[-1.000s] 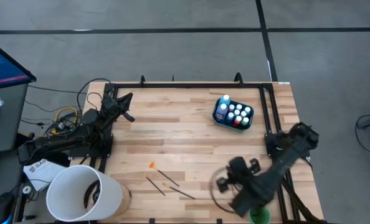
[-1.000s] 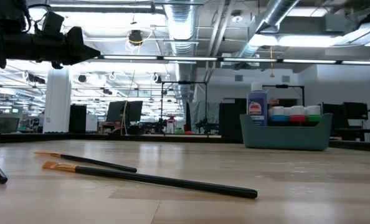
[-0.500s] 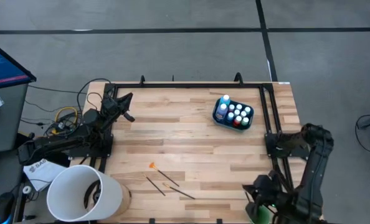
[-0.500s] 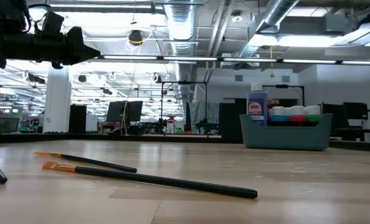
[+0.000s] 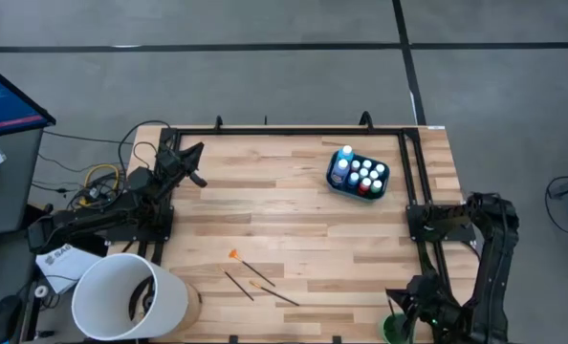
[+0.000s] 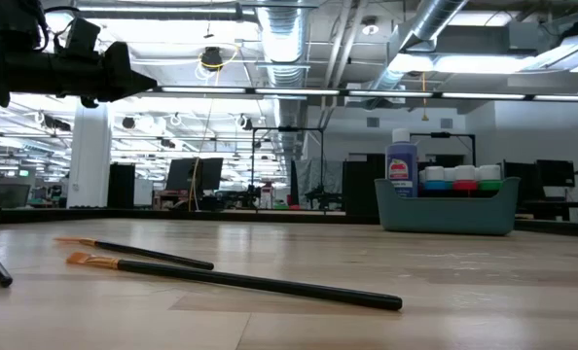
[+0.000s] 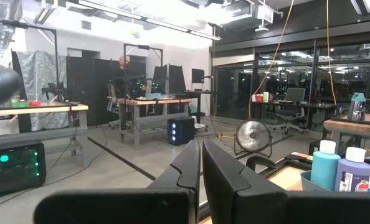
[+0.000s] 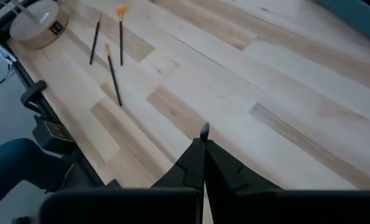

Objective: Pick & Place Paint Supplies
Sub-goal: Put the right silver paint brush into the green cup, then put the yellow paint brush into the green cup

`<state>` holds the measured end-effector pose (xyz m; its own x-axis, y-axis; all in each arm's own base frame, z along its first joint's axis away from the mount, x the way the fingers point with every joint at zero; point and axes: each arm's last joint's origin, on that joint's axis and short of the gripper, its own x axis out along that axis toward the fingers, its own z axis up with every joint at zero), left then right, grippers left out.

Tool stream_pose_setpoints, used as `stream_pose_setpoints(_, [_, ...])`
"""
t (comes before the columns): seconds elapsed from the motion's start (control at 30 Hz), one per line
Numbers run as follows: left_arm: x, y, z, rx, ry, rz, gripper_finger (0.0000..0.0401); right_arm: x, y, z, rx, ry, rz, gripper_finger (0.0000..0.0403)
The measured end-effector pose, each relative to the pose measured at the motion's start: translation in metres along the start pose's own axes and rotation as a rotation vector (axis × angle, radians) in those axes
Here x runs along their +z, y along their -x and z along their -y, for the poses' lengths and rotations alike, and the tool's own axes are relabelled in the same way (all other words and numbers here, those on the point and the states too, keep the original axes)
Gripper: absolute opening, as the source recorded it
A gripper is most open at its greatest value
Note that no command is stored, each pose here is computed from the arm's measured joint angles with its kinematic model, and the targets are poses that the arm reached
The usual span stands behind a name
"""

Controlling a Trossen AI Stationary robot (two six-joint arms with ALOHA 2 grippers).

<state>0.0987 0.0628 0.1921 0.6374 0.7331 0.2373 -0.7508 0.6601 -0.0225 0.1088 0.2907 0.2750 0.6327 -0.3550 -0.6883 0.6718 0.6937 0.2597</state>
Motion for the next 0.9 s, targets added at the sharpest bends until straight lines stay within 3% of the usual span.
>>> stream_pose_setpoints(0.53, [0.000,0.000,0.000,0.000,0.000,-0.001,0.0008,-0.015,0.010,0.002,0.072,-0.010,-0.046,0.0003])
stream_pose_setpoints(0.9, [0.000,0.000,0.000,0.000,0.000,-0.001,0.0008,-0.012,0.006,0.000,0.047,-0.006,-0.067,0.0083])
